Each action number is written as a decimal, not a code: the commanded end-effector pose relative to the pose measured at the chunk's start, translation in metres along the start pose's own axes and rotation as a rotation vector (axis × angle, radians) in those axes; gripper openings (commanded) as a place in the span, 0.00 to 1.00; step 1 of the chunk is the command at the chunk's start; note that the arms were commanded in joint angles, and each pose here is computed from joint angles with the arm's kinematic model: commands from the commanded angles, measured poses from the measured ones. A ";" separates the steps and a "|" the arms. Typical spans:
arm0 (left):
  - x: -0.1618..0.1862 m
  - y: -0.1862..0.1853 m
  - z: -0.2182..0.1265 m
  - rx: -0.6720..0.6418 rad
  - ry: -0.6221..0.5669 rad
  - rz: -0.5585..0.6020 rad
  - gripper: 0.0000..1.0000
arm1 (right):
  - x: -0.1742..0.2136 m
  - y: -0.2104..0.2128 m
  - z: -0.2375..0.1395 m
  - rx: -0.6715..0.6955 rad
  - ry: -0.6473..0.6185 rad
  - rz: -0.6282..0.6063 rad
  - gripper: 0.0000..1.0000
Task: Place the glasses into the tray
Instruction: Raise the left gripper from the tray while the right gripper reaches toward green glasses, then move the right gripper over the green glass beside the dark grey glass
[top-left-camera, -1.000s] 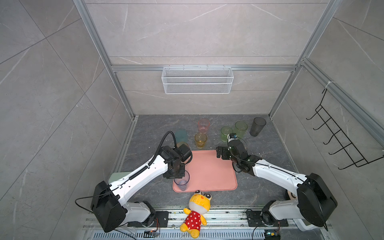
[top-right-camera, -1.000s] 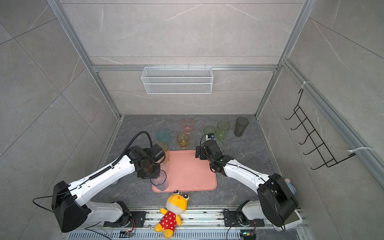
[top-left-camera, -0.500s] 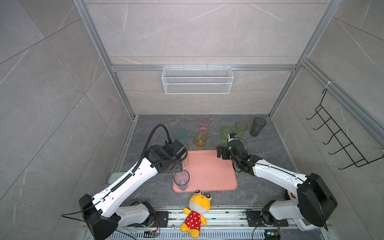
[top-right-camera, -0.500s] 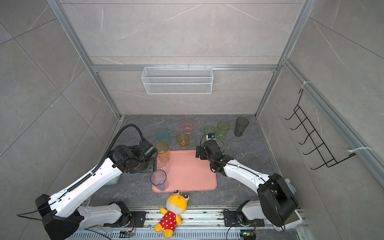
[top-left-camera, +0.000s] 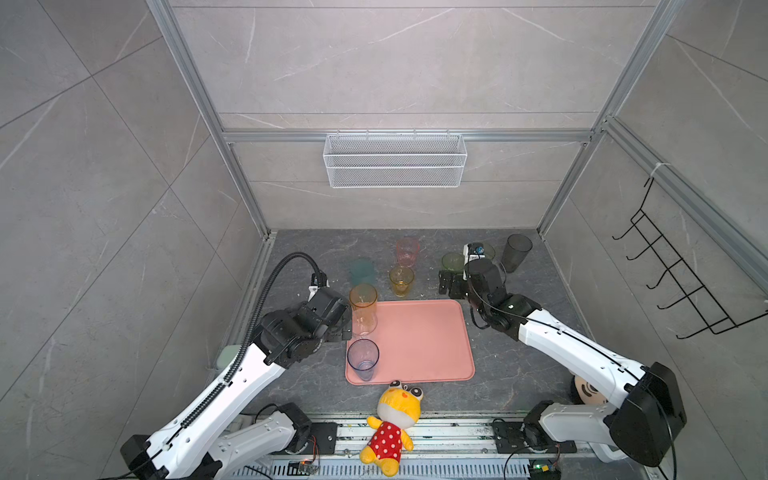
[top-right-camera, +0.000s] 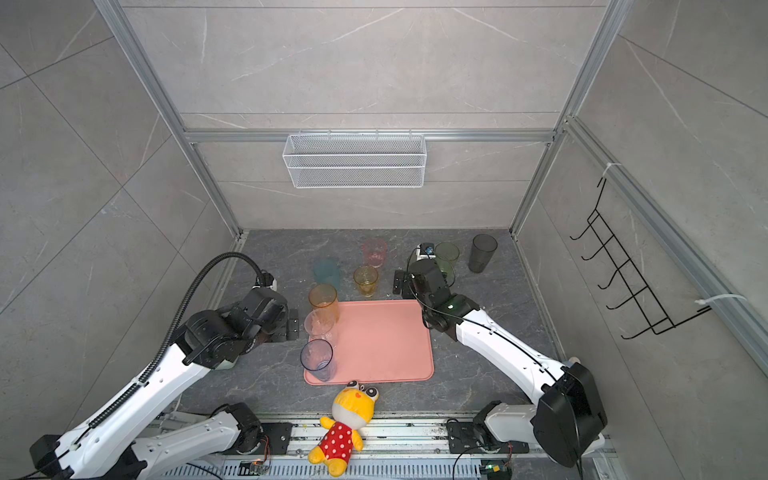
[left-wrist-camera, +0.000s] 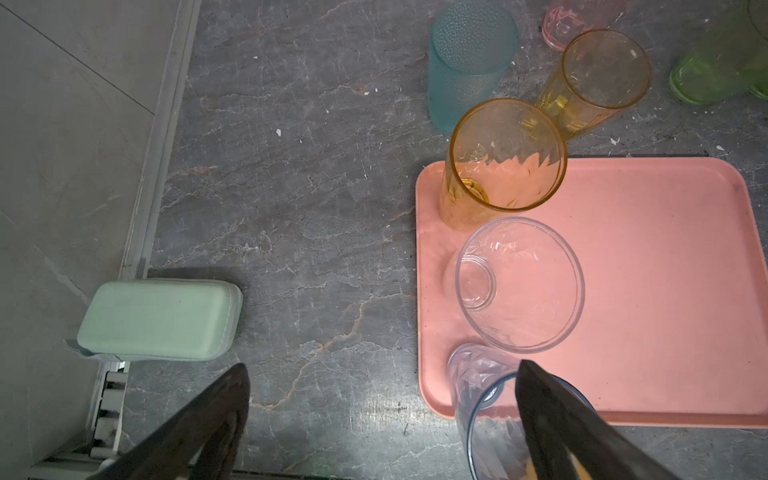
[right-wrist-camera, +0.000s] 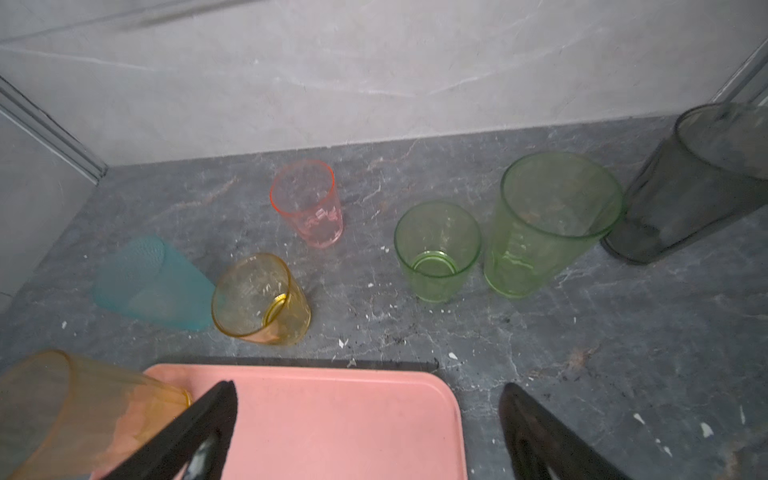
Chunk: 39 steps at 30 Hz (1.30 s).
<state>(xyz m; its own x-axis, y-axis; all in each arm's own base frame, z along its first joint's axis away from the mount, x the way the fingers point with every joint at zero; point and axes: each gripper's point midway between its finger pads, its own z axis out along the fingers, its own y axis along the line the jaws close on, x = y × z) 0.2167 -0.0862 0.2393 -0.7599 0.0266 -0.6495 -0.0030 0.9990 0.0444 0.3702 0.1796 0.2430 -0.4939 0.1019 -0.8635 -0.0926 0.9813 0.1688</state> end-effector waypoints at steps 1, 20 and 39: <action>-0.018 0.014 0.000 -0.060 -0.107 0.025 1.00 | -0.011 -0.009 -0.007 0.062 0.018 -0.026 0.99; -0.010 0.046 0.002 -0.147 -0.201 0.008 1.00 | -0.056 -0.051 -0.002 0.258 0.008 0.004 0.99; -0.005 0.037 0.004 -0.087 -0.192 0.038 1.00 | -0.037 -0.137 0.052 0.458 0.064 0.287 0.99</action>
<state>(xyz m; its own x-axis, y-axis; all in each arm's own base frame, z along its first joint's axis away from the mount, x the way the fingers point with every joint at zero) 0.2210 -0.0458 0.2371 -0.6398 0.0670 -0.7656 -0.0616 0.9885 0.1380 0.4367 0.0531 0.2175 -0.5328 0.3230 -0.7822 0.4043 0.9091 0.1000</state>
